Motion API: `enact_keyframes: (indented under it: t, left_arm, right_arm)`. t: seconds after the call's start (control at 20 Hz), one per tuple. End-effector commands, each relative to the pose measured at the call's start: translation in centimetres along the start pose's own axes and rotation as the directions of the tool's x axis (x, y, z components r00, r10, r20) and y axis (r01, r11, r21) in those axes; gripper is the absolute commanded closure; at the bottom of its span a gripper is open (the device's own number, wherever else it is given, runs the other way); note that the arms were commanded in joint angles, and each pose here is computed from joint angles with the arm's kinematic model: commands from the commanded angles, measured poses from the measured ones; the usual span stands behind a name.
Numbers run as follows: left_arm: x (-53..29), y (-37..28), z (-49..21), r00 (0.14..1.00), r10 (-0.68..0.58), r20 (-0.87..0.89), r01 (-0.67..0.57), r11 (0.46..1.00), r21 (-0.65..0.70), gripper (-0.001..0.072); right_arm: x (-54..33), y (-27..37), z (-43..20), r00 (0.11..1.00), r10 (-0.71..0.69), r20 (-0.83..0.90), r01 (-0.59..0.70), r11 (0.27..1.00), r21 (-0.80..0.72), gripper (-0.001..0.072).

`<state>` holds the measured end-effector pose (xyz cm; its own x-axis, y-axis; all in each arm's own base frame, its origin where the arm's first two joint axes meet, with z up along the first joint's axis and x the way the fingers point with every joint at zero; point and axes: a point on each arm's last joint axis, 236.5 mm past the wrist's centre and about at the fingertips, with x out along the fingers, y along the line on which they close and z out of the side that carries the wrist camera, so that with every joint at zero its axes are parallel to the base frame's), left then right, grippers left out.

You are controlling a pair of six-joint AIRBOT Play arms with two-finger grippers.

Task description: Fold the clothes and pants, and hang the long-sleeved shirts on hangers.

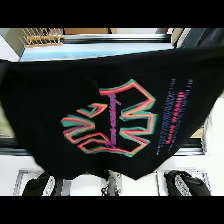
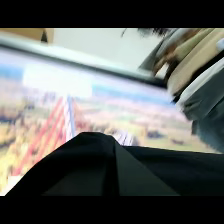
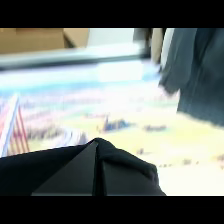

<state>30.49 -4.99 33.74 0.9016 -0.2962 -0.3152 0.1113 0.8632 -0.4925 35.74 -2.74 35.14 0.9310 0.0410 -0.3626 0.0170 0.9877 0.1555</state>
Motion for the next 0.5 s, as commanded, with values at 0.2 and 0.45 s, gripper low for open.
enact_keyframes:
  t: [0.2,0.45]
  left_arm:
    - [22.4,14.7,-14.3,0.86,0.094,-0.501,-0.177,0.977,-0.12,0.07]
    - [31.7,18.9,-17.7,0.804,0.056,-0.592,-0.205,0.961,-0.188,0.07]
  right_arm:
    - [20.2,-2.8,-16.5,0.86,0.062,-0.507,-0.009,0.994,0.106,0.0702]
    - [28.7,-2.5,-21.9,0.847,0.066,-0.527,0.002,0.992,0.127,0.0702]
